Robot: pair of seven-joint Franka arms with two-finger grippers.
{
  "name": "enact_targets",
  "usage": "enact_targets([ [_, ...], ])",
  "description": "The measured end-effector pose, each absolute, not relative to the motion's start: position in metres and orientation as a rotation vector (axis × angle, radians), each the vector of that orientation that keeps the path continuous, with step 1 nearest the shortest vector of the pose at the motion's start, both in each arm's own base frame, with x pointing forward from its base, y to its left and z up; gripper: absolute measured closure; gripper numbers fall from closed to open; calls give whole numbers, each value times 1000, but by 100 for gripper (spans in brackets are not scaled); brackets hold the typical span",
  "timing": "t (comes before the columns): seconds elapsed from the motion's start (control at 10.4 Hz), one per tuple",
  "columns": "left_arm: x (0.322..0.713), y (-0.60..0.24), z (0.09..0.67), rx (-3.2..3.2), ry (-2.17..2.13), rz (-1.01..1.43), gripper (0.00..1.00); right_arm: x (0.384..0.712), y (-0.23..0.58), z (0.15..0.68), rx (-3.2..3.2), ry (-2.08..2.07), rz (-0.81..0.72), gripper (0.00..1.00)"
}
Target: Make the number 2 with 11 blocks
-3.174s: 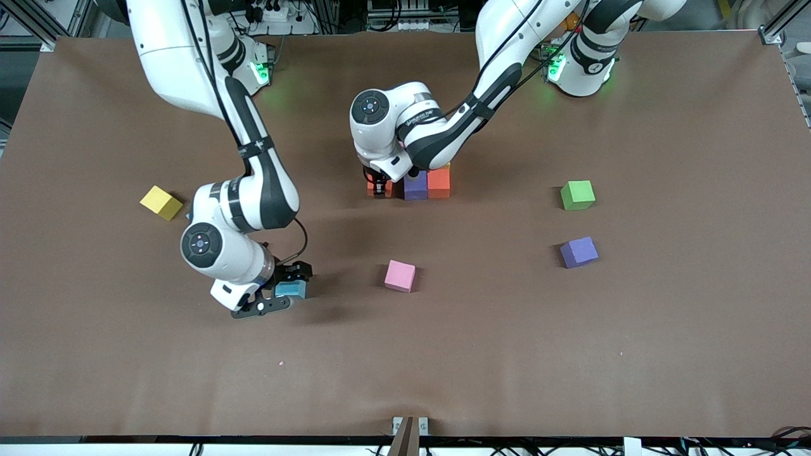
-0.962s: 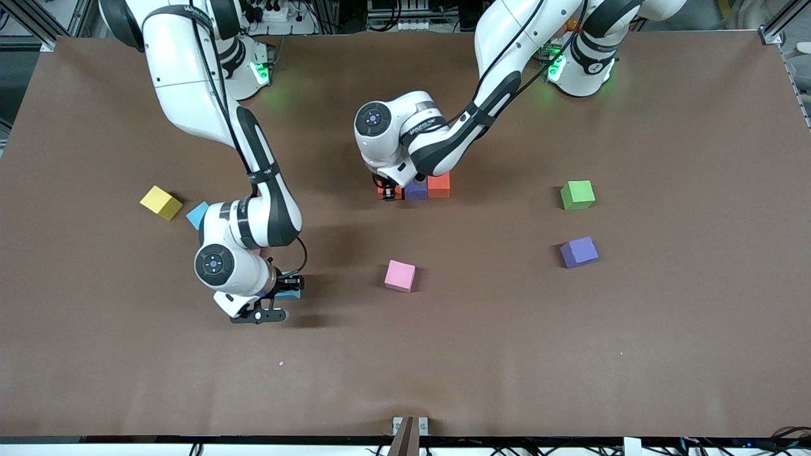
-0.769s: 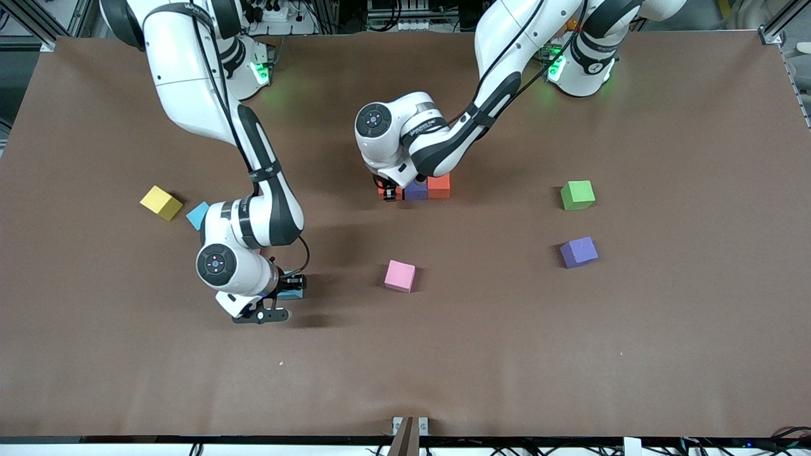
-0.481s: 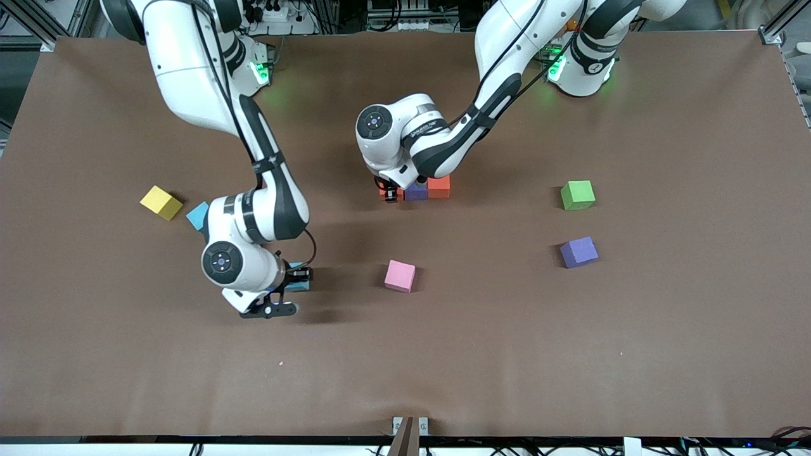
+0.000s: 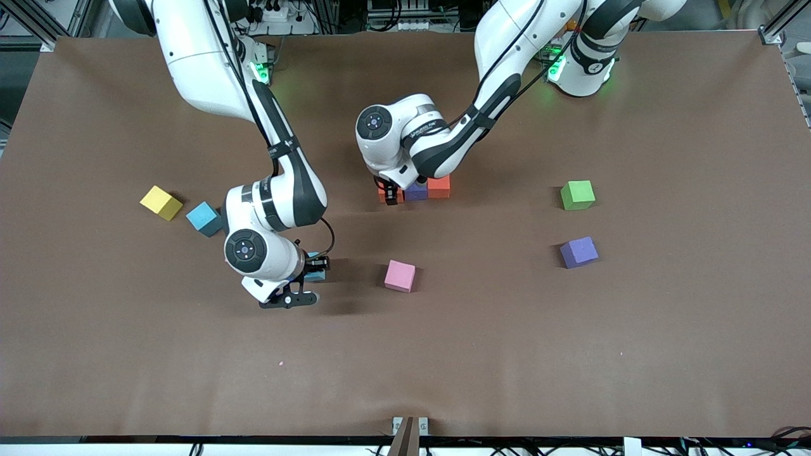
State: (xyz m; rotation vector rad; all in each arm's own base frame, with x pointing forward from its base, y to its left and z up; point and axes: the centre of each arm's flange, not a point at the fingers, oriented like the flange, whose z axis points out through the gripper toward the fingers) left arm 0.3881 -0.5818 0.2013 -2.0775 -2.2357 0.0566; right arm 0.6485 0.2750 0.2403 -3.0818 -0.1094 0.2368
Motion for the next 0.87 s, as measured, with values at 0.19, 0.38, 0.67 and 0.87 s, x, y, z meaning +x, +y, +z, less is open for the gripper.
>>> enact_targets([
  [0.19, 387, -582, 201, -2080, -2232, 54, 0, 648, 275, 239, -3083, -105, 244, 41],
  [0.38, 385, -583, 202, -2080, -2223, 47, 0, 646, 278, 238, -3083, -96, 248, 41],
  [0.67, 385, -584, 209, -2080, -2210, 27, 0, 640, 286, 235, -3086, -90, 262, 41],
  [0.87, 386, -583, 217, -2085, -2188, 9, 0, 633, 300, 233, -3091, -64, 262, 41],
])
